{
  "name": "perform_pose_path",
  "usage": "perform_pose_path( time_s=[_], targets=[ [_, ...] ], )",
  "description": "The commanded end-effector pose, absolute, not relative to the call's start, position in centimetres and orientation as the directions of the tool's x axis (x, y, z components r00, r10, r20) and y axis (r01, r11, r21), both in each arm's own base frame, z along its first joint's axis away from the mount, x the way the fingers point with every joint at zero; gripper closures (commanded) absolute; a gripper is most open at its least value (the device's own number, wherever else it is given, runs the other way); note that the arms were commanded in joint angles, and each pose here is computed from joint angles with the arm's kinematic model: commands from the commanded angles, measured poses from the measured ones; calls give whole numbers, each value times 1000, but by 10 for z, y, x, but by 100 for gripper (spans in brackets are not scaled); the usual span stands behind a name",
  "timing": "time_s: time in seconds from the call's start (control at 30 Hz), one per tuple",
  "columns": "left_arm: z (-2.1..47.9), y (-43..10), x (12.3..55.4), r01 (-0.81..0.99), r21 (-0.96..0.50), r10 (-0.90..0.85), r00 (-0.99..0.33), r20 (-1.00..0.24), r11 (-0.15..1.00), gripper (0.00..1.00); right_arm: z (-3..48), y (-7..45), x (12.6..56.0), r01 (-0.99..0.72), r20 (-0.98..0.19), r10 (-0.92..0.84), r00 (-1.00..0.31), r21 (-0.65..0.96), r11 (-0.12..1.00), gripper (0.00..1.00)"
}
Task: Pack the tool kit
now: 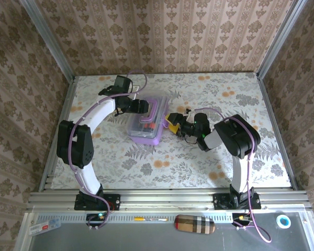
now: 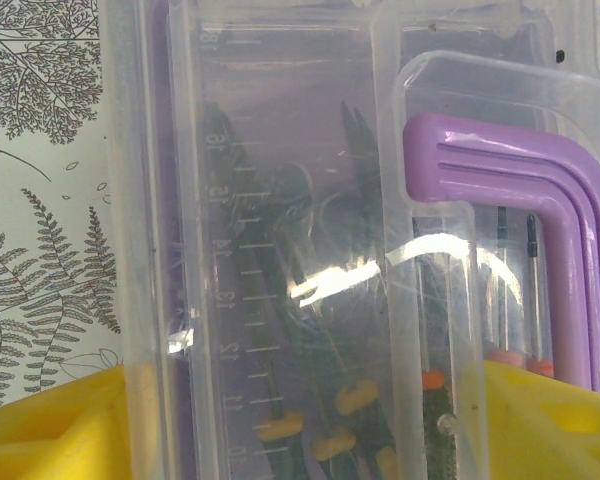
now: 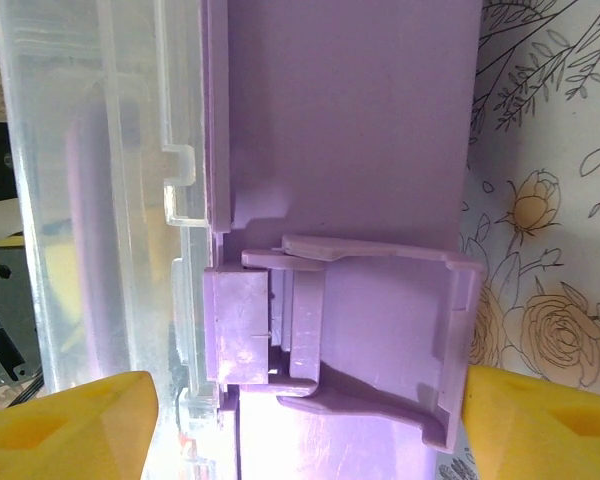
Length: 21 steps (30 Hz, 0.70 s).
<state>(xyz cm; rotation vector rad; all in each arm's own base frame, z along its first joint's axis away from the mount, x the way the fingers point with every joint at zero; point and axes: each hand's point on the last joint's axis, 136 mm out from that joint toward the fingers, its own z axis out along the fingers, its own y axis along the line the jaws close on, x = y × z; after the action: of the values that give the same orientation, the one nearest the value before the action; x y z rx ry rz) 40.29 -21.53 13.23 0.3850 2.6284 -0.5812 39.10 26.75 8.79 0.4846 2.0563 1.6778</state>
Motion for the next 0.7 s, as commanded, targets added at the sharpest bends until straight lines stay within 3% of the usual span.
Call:
perform_pose_path(
  time_s=[0.0, 0.33, 0.67],
  targets=[
    [54, -195, 360, 252, -291, 206, -962, -180, 923, 46, 122, 266, 392, -115, -185, 532, -827, 980, 162, 22],
    [53, -197, 358, 261, -282, 219, -960, -174, 923, 46, 134, 264, 393, -135, -195, 534, -823, 980, 149, 29],
    [53, -195, 358, 277, -231, 241, -955, -173, 933, 46, 141, 260, 390, -149, -238, 531, -813, 967, 205, 32]
  ],
)
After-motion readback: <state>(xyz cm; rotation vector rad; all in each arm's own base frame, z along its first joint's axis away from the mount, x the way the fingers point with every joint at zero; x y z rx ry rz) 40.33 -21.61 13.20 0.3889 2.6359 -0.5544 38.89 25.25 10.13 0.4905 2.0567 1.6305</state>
